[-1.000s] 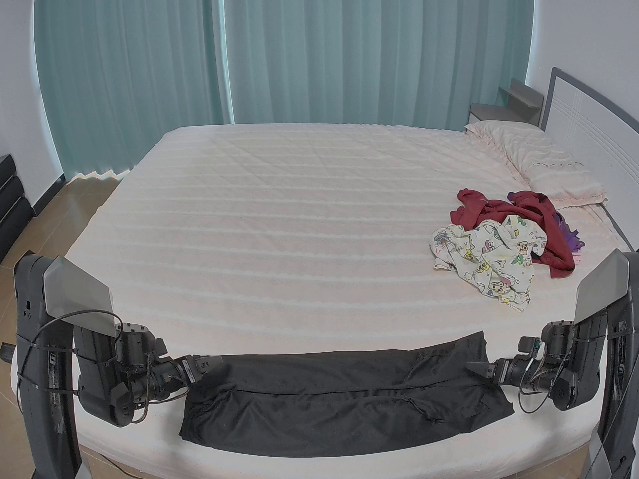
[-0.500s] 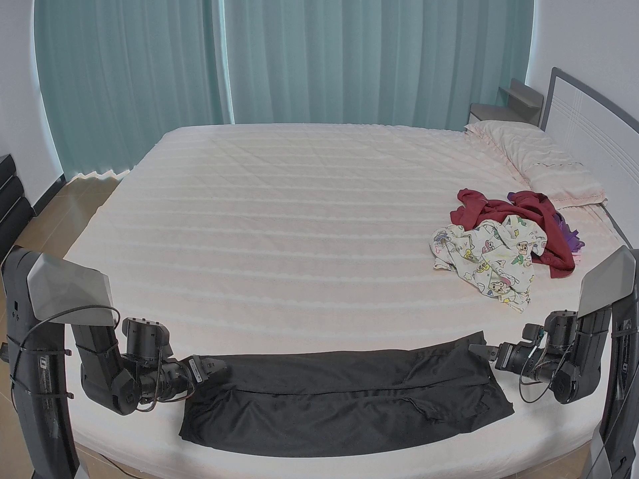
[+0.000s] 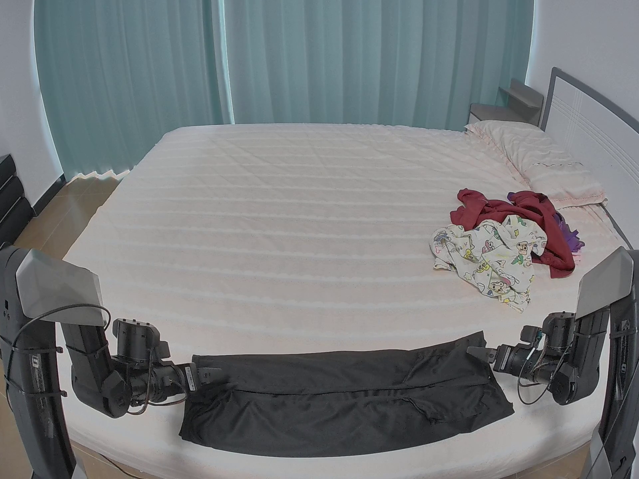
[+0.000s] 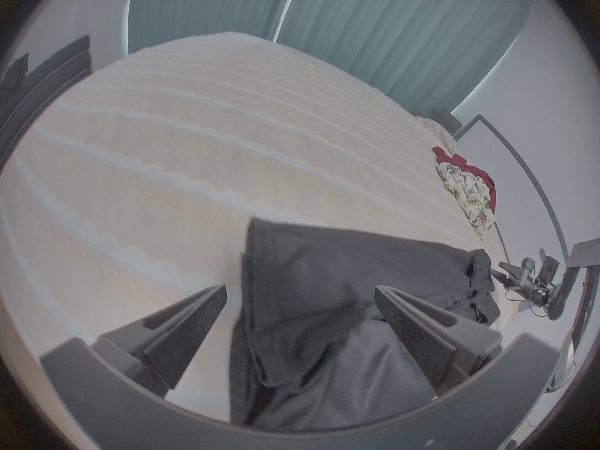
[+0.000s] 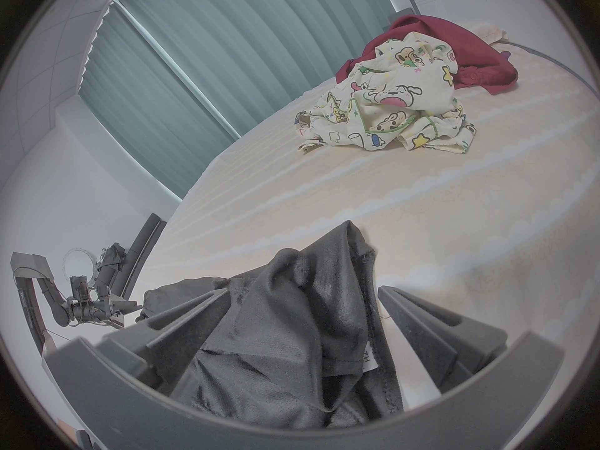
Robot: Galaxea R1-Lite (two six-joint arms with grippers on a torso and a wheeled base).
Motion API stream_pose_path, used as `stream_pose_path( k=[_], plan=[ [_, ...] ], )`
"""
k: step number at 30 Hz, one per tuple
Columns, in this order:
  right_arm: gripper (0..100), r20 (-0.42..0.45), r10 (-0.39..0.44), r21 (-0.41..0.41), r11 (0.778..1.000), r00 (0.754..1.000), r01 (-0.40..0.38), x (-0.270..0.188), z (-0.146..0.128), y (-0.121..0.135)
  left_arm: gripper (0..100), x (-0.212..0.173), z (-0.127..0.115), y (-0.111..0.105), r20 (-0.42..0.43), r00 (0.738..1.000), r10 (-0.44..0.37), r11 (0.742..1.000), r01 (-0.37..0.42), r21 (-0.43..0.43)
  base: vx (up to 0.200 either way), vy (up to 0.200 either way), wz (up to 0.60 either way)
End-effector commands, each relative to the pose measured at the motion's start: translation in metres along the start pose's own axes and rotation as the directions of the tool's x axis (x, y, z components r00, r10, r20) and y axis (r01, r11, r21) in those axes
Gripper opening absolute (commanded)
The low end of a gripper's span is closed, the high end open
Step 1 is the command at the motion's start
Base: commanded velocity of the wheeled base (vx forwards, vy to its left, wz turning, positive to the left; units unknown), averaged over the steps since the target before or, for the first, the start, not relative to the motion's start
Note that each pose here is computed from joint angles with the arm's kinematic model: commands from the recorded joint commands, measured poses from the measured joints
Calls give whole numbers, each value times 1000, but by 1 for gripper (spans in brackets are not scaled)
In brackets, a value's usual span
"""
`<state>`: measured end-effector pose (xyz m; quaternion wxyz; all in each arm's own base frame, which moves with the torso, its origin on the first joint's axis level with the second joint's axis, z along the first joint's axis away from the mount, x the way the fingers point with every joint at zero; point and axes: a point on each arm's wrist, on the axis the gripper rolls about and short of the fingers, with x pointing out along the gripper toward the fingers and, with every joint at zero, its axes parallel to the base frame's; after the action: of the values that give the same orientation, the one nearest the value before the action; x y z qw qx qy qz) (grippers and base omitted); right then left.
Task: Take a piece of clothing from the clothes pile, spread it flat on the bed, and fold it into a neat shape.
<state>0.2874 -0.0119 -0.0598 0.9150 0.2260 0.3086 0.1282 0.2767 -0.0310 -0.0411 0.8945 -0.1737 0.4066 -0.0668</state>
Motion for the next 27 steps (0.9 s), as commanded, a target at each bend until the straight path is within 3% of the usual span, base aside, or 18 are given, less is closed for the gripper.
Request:
stream_pose_path(
  k=[1, 13, 22, 27],
  plan=[
    [100, 6, 2, -3, 1000, 1000, -2, 0, 0, 0, 100, -6, 3, 8, 33, 999, 18, 1000, -17, -13, 0, 0, 0],
    [100, -4, 0, -1, 1000, 1000, 0, 2, -2, -1, 100, -12, -8, 5, -40, 991, -131, 991, 130, -17, 0, 0, 0],
    [100, -5, 0, 0, 1000, 1000, 0, 2, -3, -1, 100, -11, -14, 6, -65, 990, -123, 992, 122, -9, 0, 0, 0],
    [100, -7, -2, 1, 1000, 1000, 2, 2, -4, -2, 100, -12, -21, 6, -90, 989, -116, 991, 121, 49, 0, 0, 0]
  ],
)
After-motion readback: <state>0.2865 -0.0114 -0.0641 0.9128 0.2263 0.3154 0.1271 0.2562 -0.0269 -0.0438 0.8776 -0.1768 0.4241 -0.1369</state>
